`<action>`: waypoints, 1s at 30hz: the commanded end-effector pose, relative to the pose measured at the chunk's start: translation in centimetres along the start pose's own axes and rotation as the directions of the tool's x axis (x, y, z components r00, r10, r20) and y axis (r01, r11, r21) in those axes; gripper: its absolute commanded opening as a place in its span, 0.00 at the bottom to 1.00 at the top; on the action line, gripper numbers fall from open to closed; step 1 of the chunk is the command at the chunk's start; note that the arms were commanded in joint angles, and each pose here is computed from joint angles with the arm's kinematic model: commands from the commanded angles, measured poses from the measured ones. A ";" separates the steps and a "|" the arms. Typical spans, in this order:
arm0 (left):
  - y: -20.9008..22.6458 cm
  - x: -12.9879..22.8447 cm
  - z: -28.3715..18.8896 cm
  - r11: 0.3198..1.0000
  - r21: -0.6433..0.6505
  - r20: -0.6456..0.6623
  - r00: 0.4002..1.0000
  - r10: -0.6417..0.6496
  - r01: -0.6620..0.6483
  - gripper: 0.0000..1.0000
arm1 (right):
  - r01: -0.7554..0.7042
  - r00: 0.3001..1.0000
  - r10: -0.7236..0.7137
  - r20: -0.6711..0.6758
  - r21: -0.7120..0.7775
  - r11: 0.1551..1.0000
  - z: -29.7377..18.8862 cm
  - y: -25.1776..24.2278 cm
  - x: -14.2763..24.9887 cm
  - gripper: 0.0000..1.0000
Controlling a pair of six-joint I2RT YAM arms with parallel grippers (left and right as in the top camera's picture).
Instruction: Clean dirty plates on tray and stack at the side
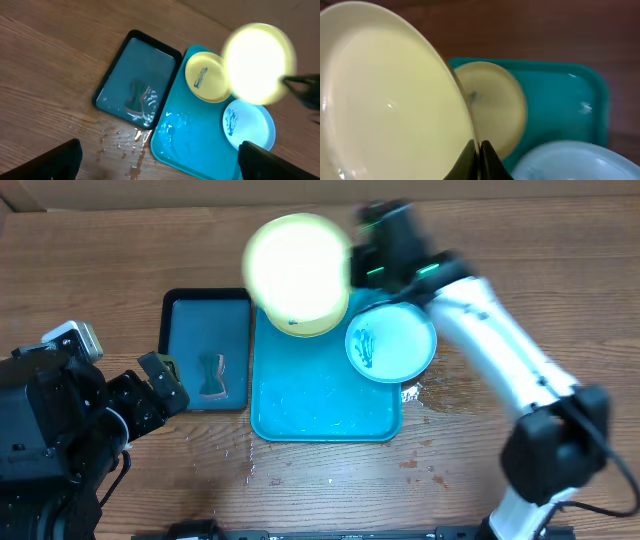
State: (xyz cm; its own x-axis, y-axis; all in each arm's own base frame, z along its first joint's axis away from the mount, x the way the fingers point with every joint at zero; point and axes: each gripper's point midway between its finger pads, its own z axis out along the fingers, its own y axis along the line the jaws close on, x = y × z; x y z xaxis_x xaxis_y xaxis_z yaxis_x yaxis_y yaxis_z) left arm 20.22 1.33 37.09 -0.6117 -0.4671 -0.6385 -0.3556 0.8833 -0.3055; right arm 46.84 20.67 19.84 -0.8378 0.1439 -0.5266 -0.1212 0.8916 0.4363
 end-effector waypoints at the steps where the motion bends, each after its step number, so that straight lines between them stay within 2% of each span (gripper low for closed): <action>1: -0.3 -0.2 -0.3 1.000 0.015 0.009 1.000 0.008 -0.008 1.00 | -0.179 0.982 0.184 0.042 -0.099 0.979 -7.9 -3.1 -3.2 0.04; 4: -0.3 -0.2 -0.3 1.000 0.015 0.009 1.000 0.008 -0.008 1.00 | -0.372 0.928 0.367 0.061 0.138 0.918 -10.5 -13.4 -2.3 0.04; 5: -0.3 -0.2 -0.3 1.000 0.015 0.009 1.000 0.008 -0.008 1.00 | -0.426 0.904 0.421 0.070 0.220 0.878 -11.3 -16.6 -1.4 0.04; 6: -0.3 -0.2 -0.3 1.000 0.015 0.009 1.000 0.008 -0.008 1.00 | -0.509 0.853 0.516 0.084 0.356 0.784 -12.8 -22.1 0.7 0.04; 9: -0.3 -0.2 -0.3 1.000 0.015 0.009 1.000 0.008 -0.008 1.00 | -0.583 0.774 0.626 0.092 0.489 0.649 -14.0 -28.2 4.5 0.04; 12: -0.3 -0.2 -0.3 1.000 0.015 0.009 1.000 0.008 -0.008 1.00 | -0.621 0.715 0.692 0.098 0.543 0.565 -14.0 -31.7 8.0 0.04; 15: -0.3 -0.2 -0.3 1.000 0.015 0.009 1.000 0.008 -0.008 1.00 | -0.646 0.669 0.737 0.099 0.568 0.510 -13.2 -34.1 11.5 0.04; 19: -0.3 -0.2 -0.3 1.000 0.015 0.009 1.000 0.008 -0.008 1.00 | -0.639 0.648 0.759 0.065 0.588 0.495 -11.4 -34.6 14.9 0.04; 24: -0.3 -0.2 -0.3 1.000 0.015 0.009 1.000 0.008 -0.008 1.00 | -0.559 0.687 0.726 -0.028 0.617 0.553 -8.1 -32.3 17.8 0.04; 30: -0.3 -0.2 -0.3 1.000 0.015 0.009 1.000 0.008 -0.008 1.00 | -0.405 0.749 0.654 -0.100 0.713 0.573 -6.7 -30.0 20.1 0.04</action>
State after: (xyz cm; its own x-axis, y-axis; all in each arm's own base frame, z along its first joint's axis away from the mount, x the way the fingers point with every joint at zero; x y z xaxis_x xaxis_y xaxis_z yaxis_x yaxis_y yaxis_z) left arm 20.22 1.33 37.09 -0.6117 -0.4671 -0.6385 -0.3556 0.8833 -0.3055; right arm 30.79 -6.20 1.26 -0.7364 0.6766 -0.0059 0.6760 0.7361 0.0339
